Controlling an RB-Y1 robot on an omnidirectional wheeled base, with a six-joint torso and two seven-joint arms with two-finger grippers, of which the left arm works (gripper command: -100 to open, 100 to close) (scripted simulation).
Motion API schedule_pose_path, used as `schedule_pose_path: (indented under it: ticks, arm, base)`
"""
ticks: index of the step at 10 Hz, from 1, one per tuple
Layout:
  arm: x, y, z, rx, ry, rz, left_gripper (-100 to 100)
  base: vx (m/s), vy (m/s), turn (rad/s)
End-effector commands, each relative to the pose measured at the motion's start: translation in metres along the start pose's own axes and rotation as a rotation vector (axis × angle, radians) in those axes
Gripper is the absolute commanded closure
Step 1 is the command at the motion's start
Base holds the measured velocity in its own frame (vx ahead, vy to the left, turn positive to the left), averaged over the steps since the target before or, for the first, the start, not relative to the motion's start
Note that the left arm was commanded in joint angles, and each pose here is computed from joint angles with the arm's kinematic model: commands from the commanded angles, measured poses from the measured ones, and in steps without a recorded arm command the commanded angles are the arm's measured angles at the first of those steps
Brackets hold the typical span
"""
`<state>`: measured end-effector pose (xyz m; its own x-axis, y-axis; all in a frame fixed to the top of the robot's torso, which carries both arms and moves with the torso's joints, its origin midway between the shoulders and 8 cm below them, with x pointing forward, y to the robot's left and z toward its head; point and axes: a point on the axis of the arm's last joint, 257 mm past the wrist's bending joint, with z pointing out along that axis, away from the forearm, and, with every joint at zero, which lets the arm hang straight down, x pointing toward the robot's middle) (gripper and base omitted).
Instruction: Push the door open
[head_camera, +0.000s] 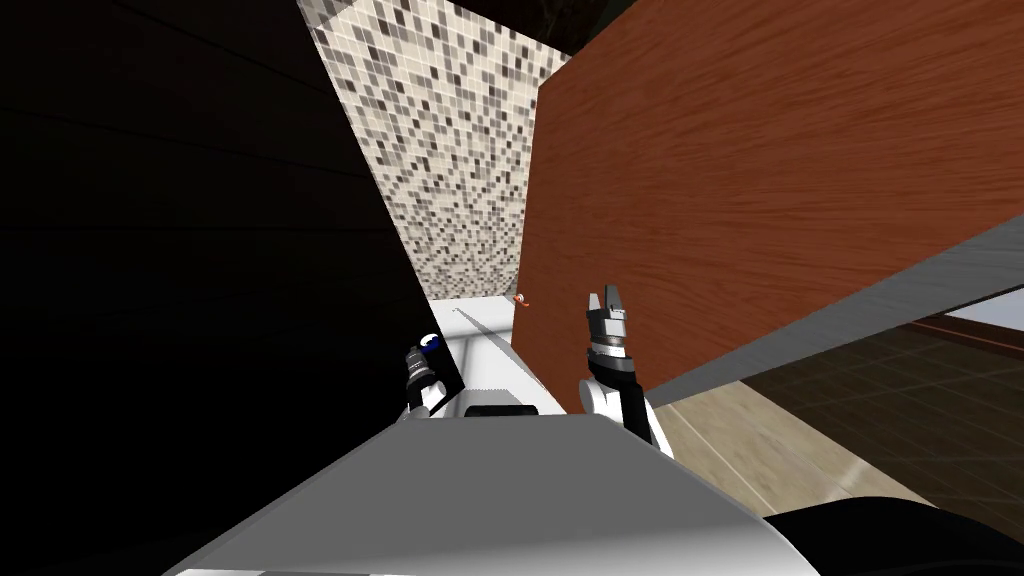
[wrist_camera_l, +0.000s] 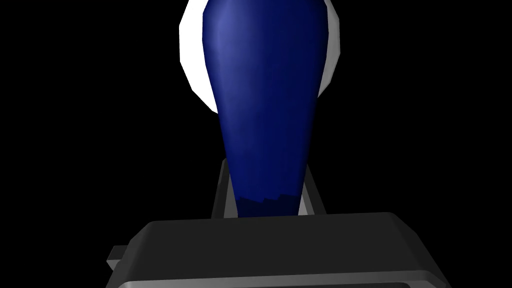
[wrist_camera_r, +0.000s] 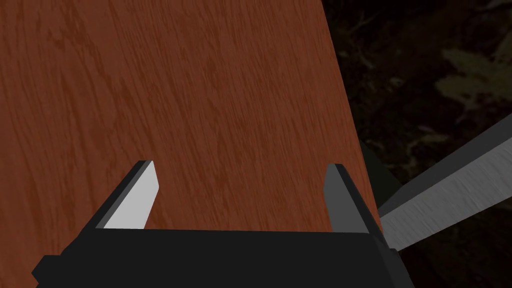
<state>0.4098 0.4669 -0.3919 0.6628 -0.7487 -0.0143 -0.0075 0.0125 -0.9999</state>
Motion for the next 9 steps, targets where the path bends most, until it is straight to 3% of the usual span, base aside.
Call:
schedule_pose_path:
  ticks: [1, 2, 3, 4, 6, 9]
  arm:
    - [-0.019, -0.006, 0.0064, 0.016, -0.041, 0.01, 100]
    - [-0.03, -0.009, 0.0091, 0.024, -0.064, 0.014, 100]
    - [-0.03, -0.009, 0.0091, 0.024, -0.064, 0.014, 100]
    - [-0.048, -0.014, 0.0129, 0.036, -0.106, 0.021, 100]
    - [-0.055, -0.015, 0.0138, 0.04, -0.122, 0.022, 100]
    - [-0.088, -0.022, 0.0159, 0.056, -0.209, 0.028, 100]
  base:
    - [0.116, 0.106, -0.039]
    - [0.176, 0.125, -0.074]
    - [0.127, 0.088, -0.013]
    - [0.144, 0.143, -0.059]
    - [0.136, 0.116, -0.032]
    - [0.112, 0.105, -0.036]
